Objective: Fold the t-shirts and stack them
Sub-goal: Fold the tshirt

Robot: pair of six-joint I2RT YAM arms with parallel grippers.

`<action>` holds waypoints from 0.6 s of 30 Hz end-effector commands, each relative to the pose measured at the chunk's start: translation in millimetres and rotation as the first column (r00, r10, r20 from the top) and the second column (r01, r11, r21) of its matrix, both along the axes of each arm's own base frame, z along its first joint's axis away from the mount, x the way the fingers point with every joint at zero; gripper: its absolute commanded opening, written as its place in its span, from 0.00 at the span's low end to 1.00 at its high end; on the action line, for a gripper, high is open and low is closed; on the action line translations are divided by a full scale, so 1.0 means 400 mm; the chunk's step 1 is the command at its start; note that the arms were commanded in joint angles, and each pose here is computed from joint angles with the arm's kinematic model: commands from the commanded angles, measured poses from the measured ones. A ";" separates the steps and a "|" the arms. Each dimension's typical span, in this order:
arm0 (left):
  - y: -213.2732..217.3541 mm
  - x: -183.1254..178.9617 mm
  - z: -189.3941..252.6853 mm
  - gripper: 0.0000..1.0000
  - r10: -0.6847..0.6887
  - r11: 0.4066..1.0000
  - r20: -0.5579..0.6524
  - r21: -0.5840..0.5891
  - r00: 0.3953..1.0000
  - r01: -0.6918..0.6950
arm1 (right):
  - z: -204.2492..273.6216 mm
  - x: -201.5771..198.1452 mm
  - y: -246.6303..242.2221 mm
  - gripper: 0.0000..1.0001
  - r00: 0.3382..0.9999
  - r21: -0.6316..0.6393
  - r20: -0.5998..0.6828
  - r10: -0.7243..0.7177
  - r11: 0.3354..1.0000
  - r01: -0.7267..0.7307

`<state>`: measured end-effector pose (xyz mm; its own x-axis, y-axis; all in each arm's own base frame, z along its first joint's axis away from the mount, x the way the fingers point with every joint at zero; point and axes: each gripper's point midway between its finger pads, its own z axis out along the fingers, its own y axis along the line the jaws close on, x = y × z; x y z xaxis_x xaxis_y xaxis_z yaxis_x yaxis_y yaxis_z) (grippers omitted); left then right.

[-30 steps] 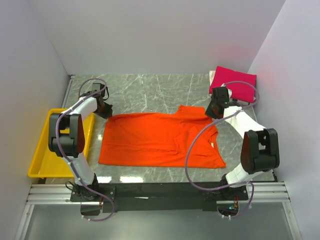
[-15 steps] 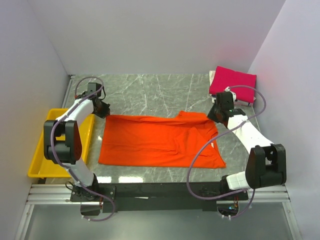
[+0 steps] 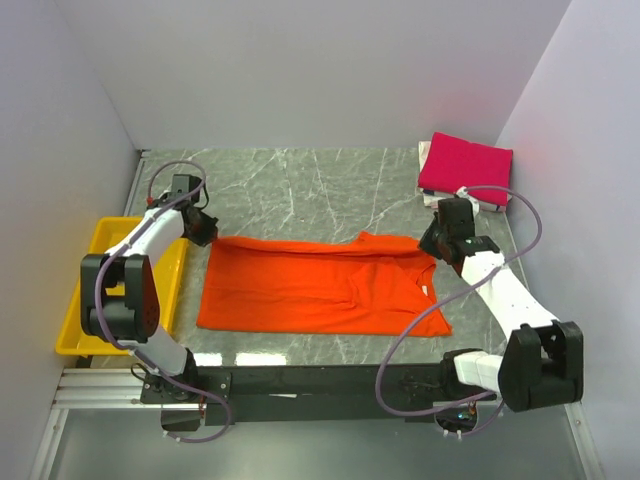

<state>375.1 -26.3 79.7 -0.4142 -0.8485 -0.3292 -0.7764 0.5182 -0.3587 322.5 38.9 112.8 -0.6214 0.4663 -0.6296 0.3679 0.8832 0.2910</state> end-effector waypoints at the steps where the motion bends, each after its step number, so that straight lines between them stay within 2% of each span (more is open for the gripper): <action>1: 0.018 -0.012 0.037 0.01 0.000 1.000 0.048 0.021 0.999 -0.001 | 0.029 -0.010 -0.013 0.00 0.999 -0.006 0.043 -0.026 1.000 0.026; 18: 0.020 -0.105 -0.004 0.01 -0.011 1.000 0.032 -0.001 0.999 0.011 | -0.039 -0.118 -0.010 0.00 0.999 0.065 0.016 -0.050 0.997 0.049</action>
<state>329.7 -18.7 66.8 -0.4181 -0.8510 -0.3178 -0.7870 0.5141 -0.3412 276.7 37.4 93.7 -0.6156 0.5075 -0.6028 0.3898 0.8610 0.3268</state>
